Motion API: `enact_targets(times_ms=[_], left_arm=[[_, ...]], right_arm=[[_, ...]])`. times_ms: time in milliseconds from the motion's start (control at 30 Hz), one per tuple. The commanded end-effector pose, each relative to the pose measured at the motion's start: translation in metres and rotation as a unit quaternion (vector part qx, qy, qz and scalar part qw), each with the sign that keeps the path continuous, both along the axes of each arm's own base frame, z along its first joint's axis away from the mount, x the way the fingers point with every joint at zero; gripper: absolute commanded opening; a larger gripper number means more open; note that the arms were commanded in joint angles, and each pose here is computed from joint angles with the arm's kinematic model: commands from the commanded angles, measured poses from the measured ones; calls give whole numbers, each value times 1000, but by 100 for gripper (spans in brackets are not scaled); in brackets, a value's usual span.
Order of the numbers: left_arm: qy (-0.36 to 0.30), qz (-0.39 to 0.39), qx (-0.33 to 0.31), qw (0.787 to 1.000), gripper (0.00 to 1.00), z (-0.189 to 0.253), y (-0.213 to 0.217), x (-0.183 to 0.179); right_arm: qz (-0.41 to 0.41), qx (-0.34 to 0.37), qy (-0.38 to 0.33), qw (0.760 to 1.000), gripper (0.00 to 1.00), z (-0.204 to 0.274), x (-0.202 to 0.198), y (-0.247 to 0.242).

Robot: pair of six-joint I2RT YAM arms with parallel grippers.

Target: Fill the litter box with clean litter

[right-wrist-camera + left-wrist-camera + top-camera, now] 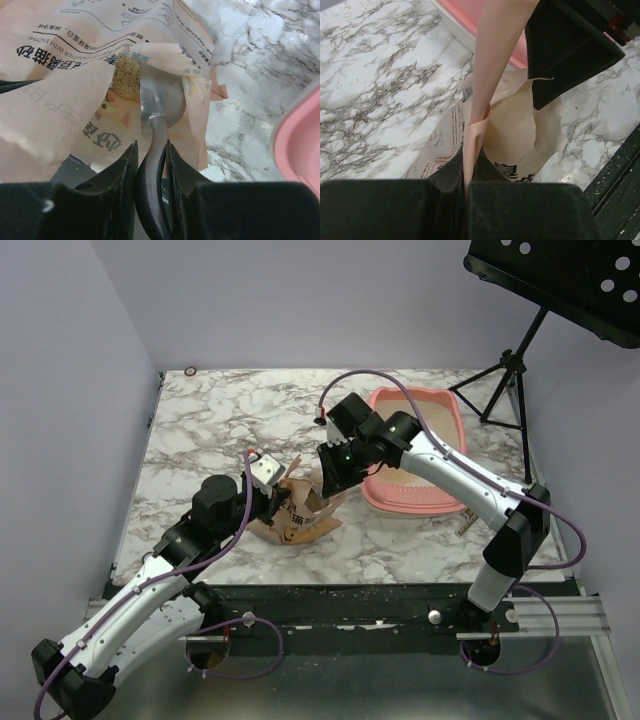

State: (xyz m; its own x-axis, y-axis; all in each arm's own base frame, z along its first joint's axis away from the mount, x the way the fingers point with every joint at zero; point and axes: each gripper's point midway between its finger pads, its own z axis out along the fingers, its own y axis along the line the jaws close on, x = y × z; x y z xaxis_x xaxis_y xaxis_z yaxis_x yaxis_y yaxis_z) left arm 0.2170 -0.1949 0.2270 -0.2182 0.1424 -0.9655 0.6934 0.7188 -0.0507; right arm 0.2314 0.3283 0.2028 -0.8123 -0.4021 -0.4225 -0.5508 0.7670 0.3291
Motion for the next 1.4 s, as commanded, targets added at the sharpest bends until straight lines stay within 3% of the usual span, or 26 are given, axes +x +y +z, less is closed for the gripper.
enact_targets(times_ms=[0,233,633,1100,1367], left_arm=[[-45,-8,-43,998,0,34,-9,2],[-50,5,-31,998,0,29,-4,7],[-86,-8,-9,996,0,29,0,1],[-101,21,16,995,0,22,11,10],[-126,-3,-1,992,0,29,6,3]], right_arm=[[-11,-50,52,997,0,-65,-5,-7],[-4,61,111,992,0,-90,-27,12],[16,272,105,956,0,-76,-43,31],[18,394,56,917,0,-30,-57,-9],[32,459,68,886,0,-13,-70,-21]])
